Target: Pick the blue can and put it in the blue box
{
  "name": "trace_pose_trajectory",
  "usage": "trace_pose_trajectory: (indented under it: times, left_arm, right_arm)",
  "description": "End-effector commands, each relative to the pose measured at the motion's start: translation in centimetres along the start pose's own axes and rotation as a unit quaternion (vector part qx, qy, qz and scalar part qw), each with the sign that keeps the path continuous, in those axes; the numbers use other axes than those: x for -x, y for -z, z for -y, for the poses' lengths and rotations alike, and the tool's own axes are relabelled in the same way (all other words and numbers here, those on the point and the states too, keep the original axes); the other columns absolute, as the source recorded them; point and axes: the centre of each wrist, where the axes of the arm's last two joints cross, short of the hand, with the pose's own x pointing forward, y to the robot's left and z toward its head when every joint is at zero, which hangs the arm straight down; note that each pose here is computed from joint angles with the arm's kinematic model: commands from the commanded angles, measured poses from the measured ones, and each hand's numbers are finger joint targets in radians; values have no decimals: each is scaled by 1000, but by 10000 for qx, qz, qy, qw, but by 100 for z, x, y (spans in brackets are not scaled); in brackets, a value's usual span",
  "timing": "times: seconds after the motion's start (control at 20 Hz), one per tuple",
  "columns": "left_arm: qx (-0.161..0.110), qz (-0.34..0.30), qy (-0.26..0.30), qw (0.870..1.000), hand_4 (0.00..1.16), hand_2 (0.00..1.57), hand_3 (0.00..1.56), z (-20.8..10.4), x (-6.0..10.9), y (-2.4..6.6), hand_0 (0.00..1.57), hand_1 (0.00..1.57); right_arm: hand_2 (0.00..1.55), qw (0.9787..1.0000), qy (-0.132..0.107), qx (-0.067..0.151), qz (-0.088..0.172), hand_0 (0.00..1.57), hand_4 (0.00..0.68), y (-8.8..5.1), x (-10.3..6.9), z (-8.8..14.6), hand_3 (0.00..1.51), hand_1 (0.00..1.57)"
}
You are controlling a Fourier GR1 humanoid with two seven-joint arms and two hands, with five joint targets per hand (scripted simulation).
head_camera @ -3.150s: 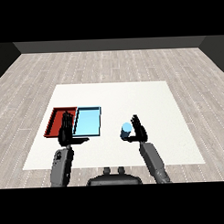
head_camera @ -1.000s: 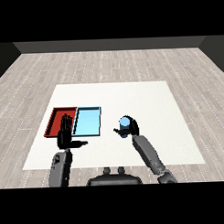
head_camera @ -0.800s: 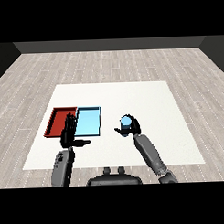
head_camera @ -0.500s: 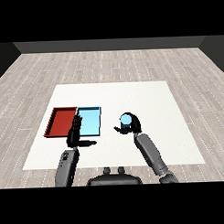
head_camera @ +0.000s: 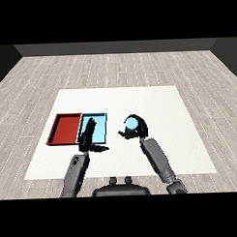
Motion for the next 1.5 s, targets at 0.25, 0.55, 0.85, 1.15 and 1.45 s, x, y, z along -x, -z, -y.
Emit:
trace_pose_trajectory:
  times: [0.25,0.55,0.85,1.15,1.45]
  left_arm:
    - [263,20,-212,9994,0,0,0,164,151,161,0,0]
    - [215,-121,38,9997,0,0,0,427,303,363,0,0]
    - [300,-435,-10,9986,0,0,0,367,471,337,0,0]
    - [332,-697,62,9970,0,0,0,605,338,344,0,0]
    - [443,-666,55,9968,0,0,0,761,298,252,0,0]
  right_arm:
    - [1425,9997,34,-26,238,1424,652,200,-153,-83,1403,1424]
    - [1444,9996,92,-221,145,1422,661,120,-216,-206,1411,1422]
    - [1450,9992,50,-305,254,1411,663,109,-118,-157,1415,1411]
    - [1440,9977,118,-531,396,1405,674,149,-231,-423,1404,1405]
    - [1454,9974,163,-575,406,1394,681,69,-162,-310,1416,1394]
